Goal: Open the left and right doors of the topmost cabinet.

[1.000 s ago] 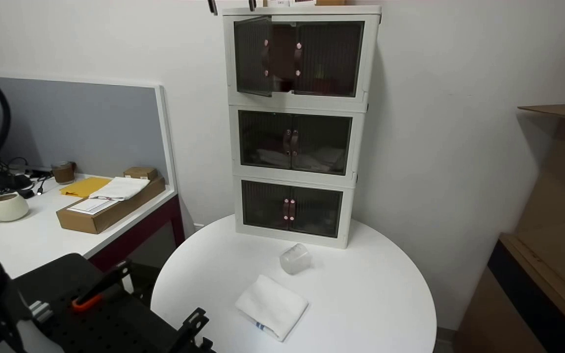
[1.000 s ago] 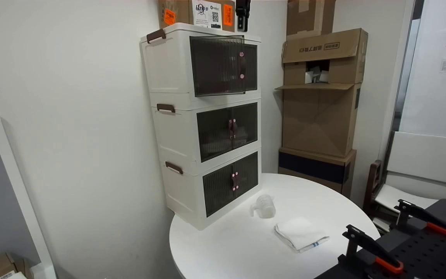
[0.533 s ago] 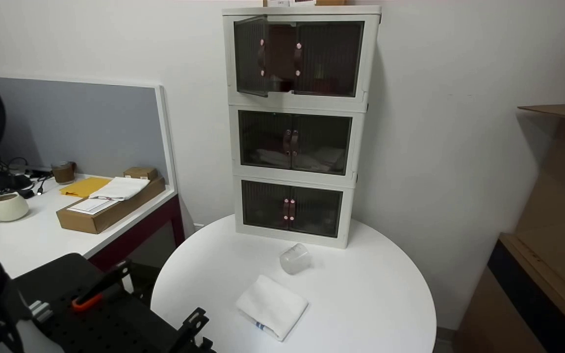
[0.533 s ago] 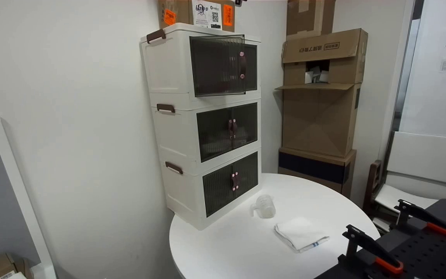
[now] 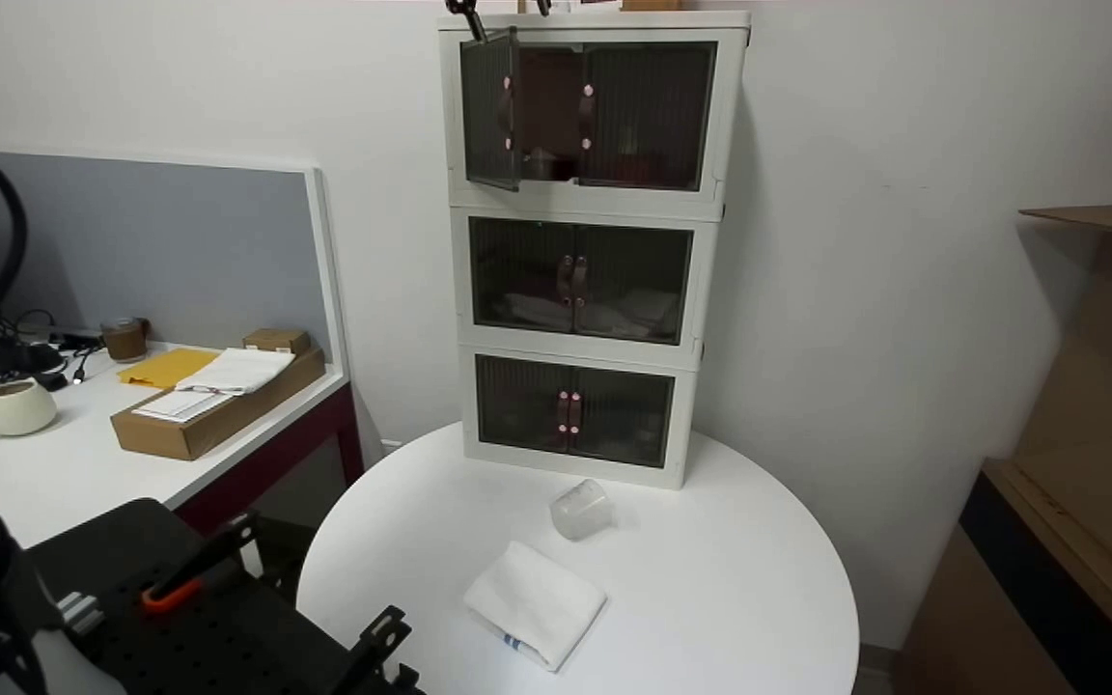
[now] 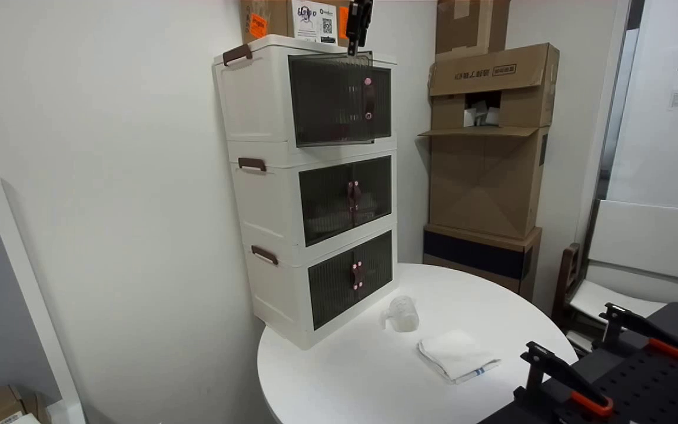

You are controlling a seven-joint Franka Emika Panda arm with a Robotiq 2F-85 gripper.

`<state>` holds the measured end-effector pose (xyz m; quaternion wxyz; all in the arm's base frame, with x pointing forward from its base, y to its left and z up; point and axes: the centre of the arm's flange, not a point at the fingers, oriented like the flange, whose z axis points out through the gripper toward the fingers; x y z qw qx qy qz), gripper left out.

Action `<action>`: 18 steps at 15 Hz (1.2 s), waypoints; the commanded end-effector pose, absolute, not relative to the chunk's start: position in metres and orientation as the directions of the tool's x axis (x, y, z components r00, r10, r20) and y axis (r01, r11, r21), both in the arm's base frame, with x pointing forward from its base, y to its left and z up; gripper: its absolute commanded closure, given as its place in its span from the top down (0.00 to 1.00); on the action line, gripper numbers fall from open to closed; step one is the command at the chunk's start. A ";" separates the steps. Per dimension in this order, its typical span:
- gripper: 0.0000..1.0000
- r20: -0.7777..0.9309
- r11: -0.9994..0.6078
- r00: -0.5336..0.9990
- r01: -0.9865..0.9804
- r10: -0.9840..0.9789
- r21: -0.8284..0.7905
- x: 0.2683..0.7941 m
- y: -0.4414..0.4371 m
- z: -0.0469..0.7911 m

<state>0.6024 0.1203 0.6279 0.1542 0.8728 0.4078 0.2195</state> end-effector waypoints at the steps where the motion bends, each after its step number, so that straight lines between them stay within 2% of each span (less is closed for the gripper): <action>1: 1.00 0.238 -0.606 0.565 0.665 0.790 0.436 0.600 0.132 0.608; 9: 1.00 0.217 -0.579 0.538 0.736 0.814 0.351 0.578 0.168 0.593; 18: 1.00 0.282 -0.567 0.495 0.755 0.822 0.328 0.544 0.194 0.614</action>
